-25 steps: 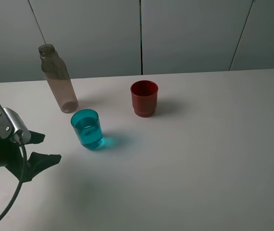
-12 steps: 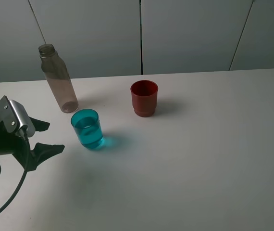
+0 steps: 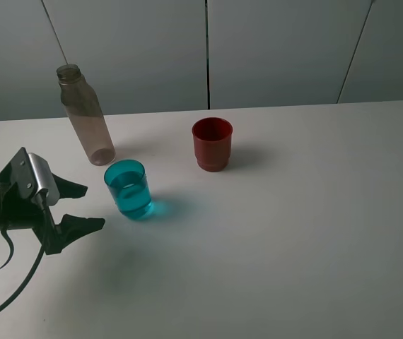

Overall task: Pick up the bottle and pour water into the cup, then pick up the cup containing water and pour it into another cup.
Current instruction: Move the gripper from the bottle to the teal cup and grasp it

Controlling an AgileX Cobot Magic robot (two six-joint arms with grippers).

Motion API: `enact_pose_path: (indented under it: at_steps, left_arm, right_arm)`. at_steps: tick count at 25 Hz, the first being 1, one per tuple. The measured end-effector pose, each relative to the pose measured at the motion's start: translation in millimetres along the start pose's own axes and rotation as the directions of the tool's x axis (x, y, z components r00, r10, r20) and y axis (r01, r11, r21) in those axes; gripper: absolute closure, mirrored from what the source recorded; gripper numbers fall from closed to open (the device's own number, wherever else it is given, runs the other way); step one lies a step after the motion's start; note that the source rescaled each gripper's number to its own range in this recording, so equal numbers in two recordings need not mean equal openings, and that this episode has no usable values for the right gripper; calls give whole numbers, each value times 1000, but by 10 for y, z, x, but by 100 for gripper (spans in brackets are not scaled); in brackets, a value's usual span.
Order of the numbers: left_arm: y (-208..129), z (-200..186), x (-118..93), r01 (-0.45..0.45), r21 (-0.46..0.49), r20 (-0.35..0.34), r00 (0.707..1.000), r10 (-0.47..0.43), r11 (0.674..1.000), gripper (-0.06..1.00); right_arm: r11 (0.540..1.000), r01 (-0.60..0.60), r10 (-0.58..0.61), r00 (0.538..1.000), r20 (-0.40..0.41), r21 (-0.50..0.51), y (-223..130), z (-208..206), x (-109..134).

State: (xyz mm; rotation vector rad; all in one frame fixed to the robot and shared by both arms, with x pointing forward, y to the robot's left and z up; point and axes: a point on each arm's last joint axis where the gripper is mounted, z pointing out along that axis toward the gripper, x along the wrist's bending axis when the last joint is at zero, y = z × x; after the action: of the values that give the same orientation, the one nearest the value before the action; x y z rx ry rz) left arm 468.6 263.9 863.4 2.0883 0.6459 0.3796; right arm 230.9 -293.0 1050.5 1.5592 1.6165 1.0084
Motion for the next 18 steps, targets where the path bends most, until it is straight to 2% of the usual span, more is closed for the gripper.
enact_pose_path:
  at_steps: [5,12,18]
  left_arm:
    - [-49,63,-5,10,-36,19,1000,-9,999,-6]
    - [28,109,157,-8,-74,-27,1000,6,997,-6]
    - [-23,152,169,-13,-64,-14,1000,12,998,-6]
  right_arm:
    - [1000,0,0,1000,0,0,0,0,0]
    - [1000,0,0,1000,0,0,0,0,0]
    - [1000,0,0,1000,0,0,0,0,0]
